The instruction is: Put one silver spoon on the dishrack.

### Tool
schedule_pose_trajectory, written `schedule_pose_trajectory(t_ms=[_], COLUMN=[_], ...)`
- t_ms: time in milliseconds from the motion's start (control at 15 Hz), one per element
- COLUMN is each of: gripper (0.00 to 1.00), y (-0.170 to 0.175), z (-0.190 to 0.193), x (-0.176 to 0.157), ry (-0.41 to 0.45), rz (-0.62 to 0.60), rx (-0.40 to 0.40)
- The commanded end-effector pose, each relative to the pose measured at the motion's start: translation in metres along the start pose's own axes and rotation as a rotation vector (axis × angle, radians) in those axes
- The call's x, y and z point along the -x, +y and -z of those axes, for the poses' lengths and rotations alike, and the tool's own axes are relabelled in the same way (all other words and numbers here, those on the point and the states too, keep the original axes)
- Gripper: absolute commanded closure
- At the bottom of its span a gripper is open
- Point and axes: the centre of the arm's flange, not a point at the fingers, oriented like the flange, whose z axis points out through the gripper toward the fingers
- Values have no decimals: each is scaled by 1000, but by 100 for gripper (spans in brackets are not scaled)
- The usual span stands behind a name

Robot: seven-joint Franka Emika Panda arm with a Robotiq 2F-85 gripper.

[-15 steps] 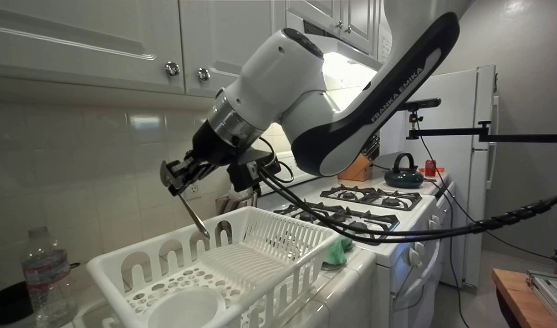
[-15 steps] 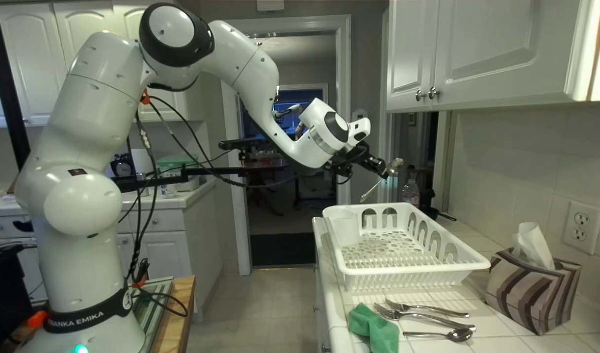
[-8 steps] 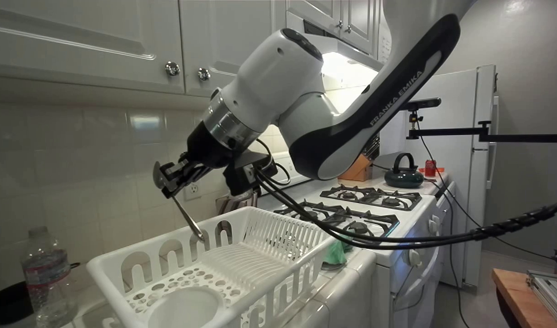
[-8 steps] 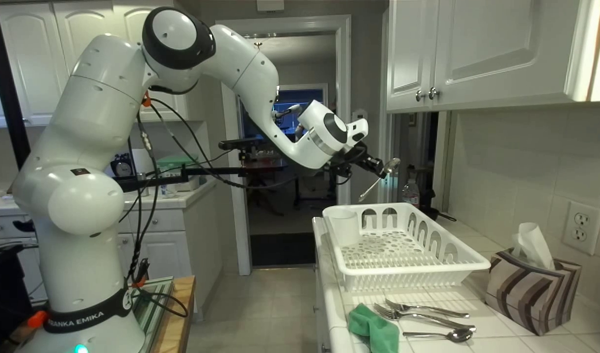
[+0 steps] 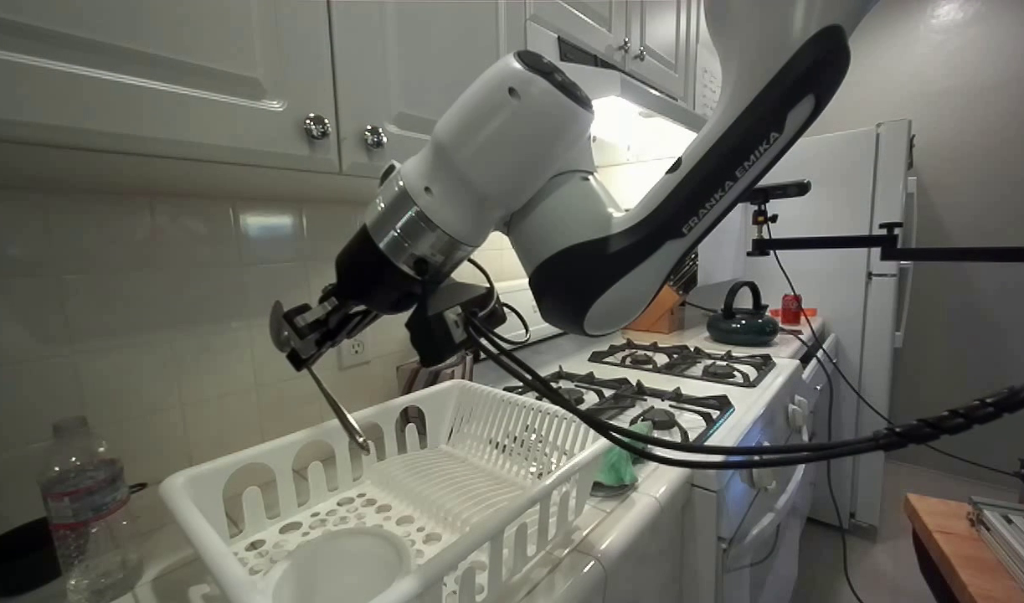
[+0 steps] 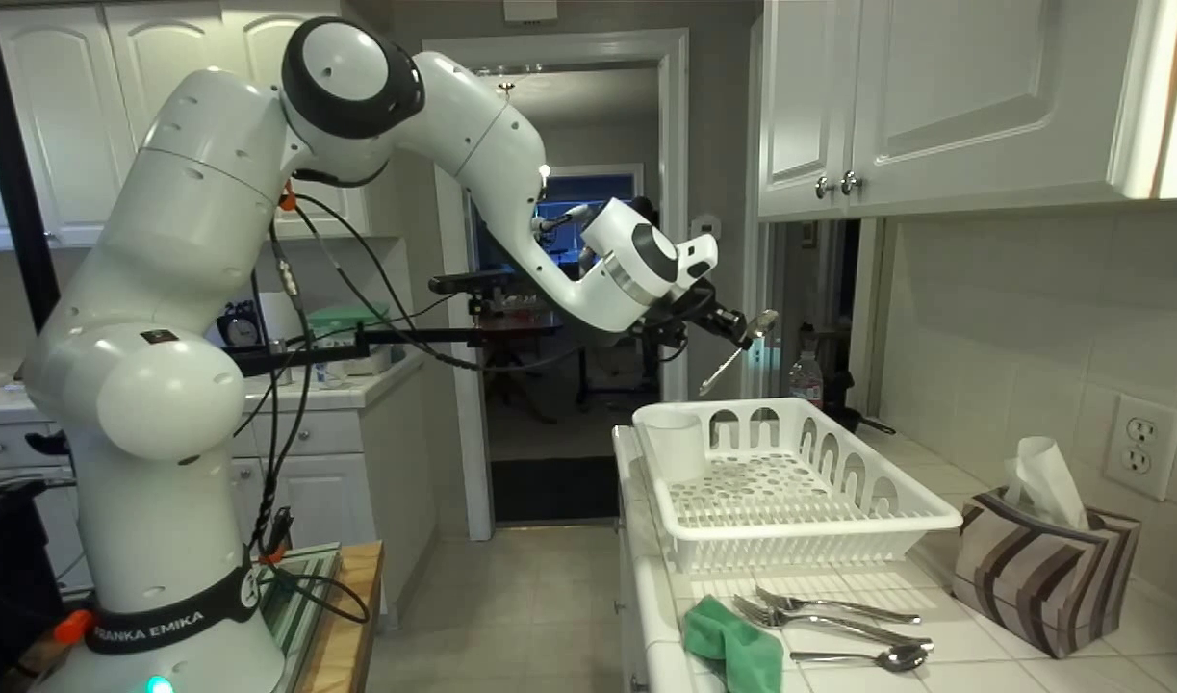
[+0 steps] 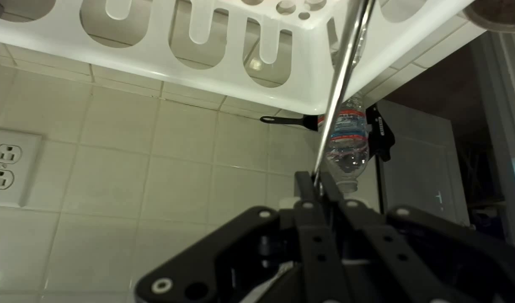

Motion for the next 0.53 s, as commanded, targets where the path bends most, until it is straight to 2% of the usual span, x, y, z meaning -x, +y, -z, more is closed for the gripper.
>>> schedule_pose_trajectory(t_ms=[0,467], gripper=[99,99], y=[-26,-55], z=[-3,-16], x=[0,16], ry=[18,62], rz=[68,175], rx=[-45,-118])
